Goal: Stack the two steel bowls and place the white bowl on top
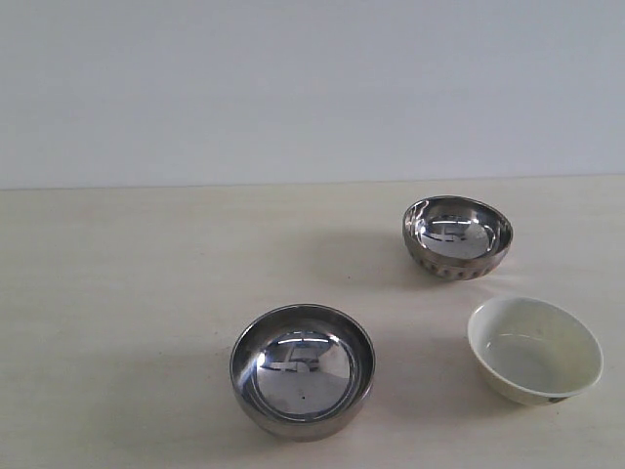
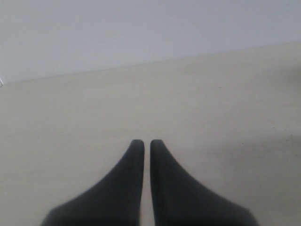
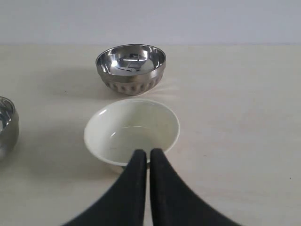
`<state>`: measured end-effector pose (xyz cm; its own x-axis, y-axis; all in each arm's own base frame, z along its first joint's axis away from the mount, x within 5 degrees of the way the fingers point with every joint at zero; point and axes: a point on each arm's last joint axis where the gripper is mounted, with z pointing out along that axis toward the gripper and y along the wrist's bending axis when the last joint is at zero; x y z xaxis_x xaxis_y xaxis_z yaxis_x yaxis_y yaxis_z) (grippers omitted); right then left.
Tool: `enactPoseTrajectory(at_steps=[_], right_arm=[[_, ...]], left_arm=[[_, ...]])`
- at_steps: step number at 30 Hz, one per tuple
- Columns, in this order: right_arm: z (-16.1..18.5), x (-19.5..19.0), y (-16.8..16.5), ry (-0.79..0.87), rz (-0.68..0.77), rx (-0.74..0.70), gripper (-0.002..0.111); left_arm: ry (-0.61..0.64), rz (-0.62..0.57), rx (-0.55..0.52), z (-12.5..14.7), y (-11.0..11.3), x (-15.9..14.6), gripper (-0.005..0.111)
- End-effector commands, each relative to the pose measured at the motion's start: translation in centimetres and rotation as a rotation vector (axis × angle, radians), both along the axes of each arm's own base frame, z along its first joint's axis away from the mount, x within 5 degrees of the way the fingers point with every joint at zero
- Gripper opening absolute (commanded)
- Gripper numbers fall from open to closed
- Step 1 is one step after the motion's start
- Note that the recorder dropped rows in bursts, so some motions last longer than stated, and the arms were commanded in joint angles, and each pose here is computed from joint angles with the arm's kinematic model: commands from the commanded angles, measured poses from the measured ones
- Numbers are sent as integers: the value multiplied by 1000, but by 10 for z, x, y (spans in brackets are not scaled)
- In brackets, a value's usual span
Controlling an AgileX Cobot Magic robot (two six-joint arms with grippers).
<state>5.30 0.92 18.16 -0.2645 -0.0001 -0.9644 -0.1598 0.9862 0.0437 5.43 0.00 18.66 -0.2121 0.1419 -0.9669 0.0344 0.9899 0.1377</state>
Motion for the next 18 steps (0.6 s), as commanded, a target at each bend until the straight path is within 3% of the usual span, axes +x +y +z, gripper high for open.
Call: enactPoseTrajectory(at_steps=[1,8,18], right_arm=[[1,0,-1,-19,-3,-54,0],[6,1,-1,-88,9,-95,0],[61,-6,0,-703,3,-8,0]], left_arm=[[3,2,-16,-1,0,0,4],[3,2,-16,-1,0,0,4],[3,2,-16,-1,0,0,4]])
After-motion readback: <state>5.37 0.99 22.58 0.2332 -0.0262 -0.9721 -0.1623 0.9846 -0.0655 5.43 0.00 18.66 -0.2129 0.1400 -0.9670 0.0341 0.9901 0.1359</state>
